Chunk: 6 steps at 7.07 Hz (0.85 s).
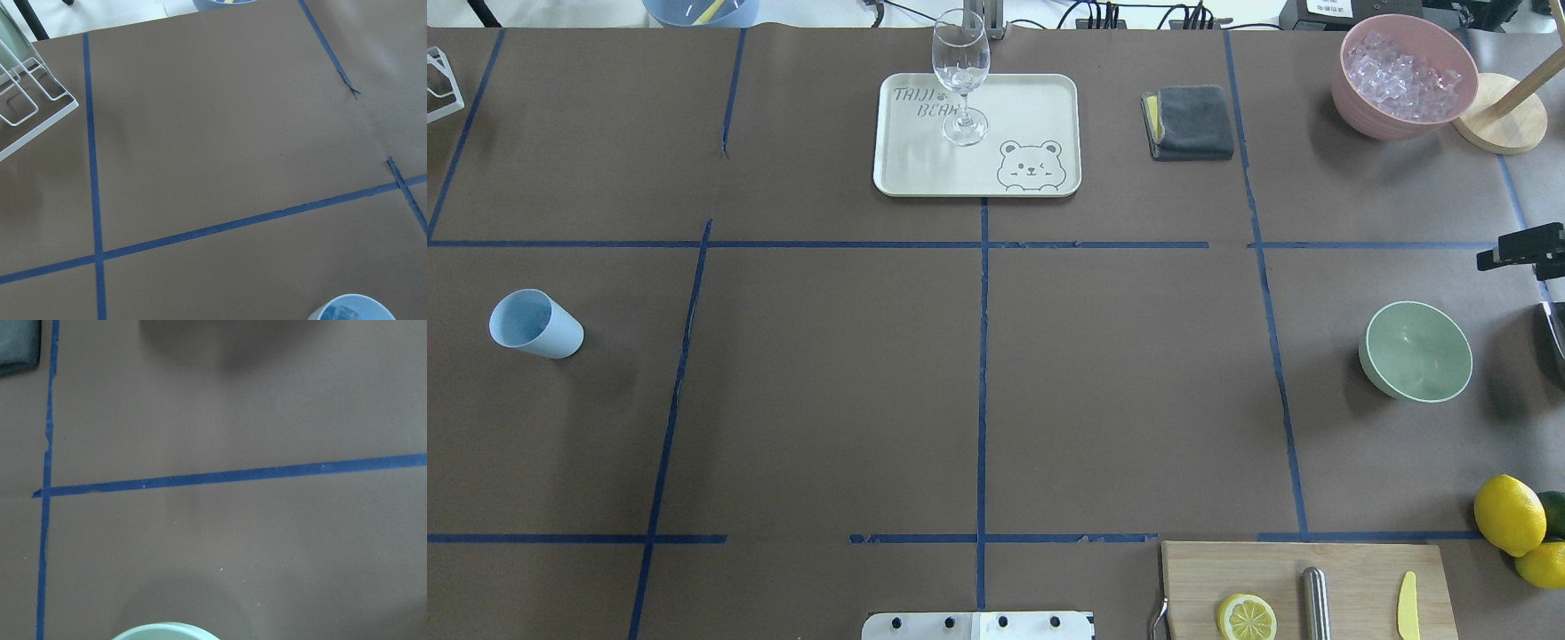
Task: Pour ice into bowl
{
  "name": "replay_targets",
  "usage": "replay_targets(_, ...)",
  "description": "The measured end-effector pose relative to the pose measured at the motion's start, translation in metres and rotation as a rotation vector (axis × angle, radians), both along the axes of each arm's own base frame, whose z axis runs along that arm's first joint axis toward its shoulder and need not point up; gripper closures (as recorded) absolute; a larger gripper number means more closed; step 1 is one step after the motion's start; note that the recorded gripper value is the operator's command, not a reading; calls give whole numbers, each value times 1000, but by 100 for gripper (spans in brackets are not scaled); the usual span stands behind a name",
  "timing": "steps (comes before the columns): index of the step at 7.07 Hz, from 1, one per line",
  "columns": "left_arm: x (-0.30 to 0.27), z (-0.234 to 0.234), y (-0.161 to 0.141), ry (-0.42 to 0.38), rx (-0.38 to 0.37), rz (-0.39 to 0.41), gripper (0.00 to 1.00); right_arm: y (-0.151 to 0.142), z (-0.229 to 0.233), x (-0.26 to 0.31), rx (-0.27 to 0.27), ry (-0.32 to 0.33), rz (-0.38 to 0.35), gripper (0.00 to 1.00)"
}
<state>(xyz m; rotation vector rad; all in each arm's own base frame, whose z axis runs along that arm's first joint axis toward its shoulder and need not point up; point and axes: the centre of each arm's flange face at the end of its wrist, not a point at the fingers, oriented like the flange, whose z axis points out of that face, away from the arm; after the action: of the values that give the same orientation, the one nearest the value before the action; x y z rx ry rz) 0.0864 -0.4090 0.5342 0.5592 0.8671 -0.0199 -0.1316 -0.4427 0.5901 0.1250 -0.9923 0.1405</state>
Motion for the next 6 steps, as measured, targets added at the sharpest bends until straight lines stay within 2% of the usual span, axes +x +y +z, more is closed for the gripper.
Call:
replay_targets(2,16,-8,5,32,-17,-2,0,35,7,-30,3,61,-39,0)
replay_targets(3,18,-9,6,35,-19,-2,0,42,12,-42,10,92,-51,12)
replay_targets(4,19,-9,6,37,-21,-1,0,45,17,-49,12,112,-58,66)
replay_targets(5,22,-9,7,39,-24,3,0,47,21,-52,9,123,-61,90)
replay_targets(6,26,-9,8,42,-29,9,0,47,26,-52,5,130,-63,100)
